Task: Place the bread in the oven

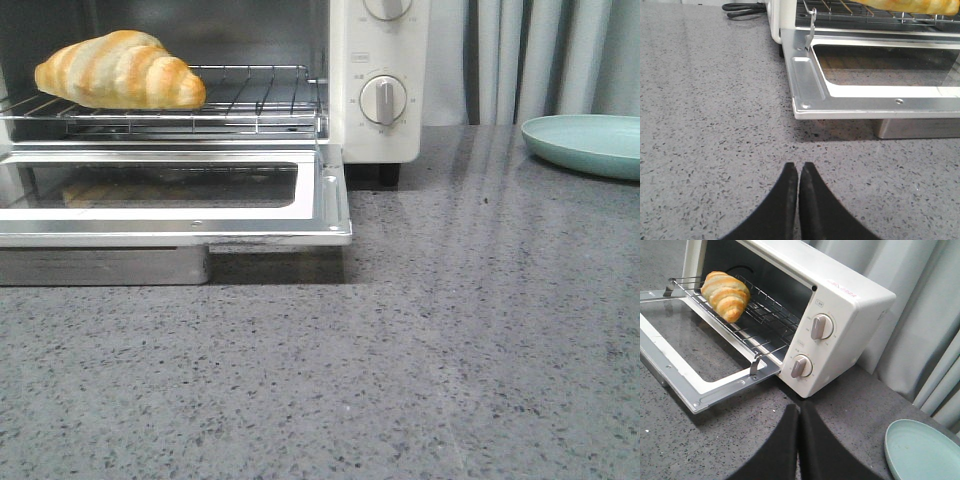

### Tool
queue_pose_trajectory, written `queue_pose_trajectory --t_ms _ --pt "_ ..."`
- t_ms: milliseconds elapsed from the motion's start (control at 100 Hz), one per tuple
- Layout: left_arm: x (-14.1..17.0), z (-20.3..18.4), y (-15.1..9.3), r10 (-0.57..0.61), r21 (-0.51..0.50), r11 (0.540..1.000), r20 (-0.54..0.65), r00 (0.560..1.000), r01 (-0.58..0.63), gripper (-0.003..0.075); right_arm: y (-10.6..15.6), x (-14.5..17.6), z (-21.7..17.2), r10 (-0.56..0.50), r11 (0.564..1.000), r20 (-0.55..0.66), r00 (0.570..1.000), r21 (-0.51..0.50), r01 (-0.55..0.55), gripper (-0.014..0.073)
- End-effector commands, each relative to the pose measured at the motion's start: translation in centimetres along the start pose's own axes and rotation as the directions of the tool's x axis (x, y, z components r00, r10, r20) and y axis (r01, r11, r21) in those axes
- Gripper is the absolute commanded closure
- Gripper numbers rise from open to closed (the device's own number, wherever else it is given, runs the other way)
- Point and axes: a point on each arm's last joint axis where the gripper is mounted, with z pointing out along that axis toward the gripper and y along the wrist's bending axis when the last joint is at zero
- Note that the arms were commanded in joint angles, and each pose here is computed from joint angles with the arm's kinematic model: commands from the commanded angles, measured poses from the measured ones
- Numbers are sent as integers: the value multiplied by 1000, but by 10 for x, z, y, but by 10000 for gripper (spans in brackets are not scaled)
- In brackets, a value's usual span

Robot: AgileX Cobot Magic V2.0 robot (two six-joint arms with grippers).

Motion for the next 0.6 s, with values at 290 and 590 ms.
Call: queue_pose_trajectory --t_ms 290,590 --pt "2 0 0 -24 -1 1000 52 998 24 741 -5 -11 -1 -9 999 81 997 38 6 643" --pt "2 0 0 -24 -1 1000 52 998 24 741 4 25 14 -20 987 201 979 159 -12 643"
